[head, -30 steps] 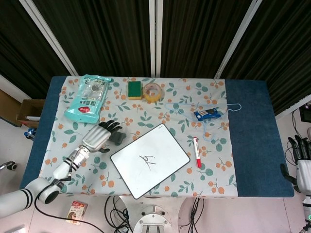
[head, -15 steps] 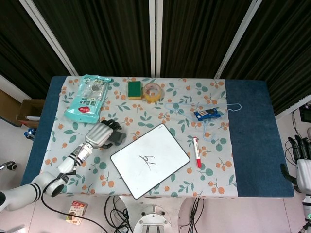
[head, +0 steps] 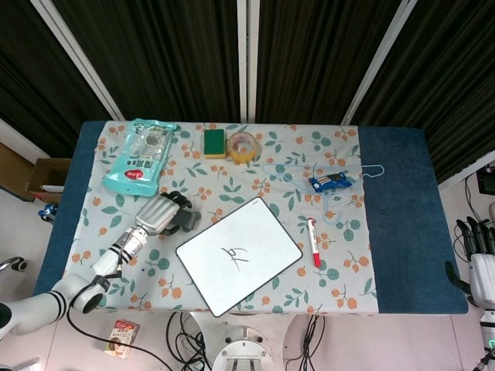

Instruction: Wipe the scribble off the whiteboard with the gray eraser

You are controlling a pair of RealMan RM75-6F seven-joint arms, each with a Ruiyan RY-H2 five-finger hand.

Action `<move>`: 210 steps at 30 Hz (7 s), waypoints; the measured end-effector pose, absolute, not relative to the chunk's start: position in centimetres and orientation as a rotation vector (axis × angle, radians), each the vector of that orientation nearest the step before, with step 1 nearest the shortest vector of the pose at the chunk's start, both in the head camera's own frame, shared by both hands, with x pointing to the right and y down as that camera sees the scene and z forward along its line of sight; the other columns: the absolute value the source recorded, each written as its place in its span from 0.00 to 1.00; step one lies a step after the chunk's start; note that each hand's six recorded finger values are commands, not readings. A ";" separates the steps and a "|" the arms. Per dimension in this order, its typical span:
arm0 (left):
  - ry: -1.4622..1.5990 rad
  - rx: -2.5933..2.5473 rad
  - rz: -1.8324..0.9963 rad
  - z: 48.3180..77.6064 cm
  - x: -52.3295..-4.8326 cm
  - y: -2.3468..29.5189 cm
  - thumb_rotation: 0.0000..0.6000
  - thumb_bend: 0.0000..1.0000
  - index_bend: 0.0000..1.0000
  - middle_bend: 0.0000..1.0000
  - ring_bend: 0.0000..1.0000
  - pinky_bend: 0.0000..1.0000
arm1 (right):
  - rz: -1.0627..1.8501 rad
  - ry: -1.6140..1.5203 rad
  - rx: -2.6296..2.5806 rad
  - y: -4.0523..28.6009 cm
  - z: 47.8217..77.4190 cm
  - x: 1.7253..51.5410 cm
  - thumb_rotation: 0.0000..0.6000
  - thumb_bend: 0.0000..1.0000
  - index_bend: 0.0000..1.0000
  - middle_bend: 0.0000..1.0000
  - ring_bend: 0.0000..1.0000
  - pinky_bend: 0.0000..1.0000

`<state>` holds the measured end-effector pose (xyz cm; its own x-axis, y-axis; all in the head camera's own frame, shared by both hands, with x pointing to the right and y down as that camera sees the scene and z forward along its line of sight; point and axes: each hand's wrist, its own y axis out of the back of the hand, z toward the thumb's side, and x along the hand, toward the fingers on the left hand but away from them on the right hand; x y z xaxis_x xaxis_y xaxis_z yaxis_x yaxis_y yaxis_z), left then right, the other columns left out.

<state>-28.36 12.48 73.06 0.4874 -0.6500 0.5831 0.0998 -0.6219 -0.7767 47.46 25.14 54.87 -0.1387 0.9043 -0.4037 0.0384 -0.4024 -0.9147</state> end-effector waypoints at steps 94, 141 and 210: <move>0.199 -2.078 -0.869 70.2 -14.7 21.4 1.00 0.33 0.69 0.64 0.57 0.73 | 1.610 -1.143 -1.473 25.4 55.2 48.5 1.00 0.27 0.00 0.00 0.00 0.00; 0.211 -2.171 -0.851 69.5 -14.2 21.8 1.00 0.33 0.70 0.64 0.58 0.74 | 1.620 -1.135 -1.474 25.4 55.4 48.5 1.00 0.27 0.00 0.00 0.00 0.00; 0.689 -1.899 -1.163 66.6 -33.0 14.5 1.00 0.01 0.13 0.14 0.12 0.27 | 1.596 -1.148 -1.440 25.1 54.1 48.5 1.00 0.28 0.00 0.00 0.00 0.00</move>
<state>-32.97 14.48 66.60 0.4321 -0.7684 0.4721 -0.0457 -0.5415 -0.8395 48.48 25.13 54.12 -0.1466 0.9148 -0.3764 0.0664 -0.3706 -0.9264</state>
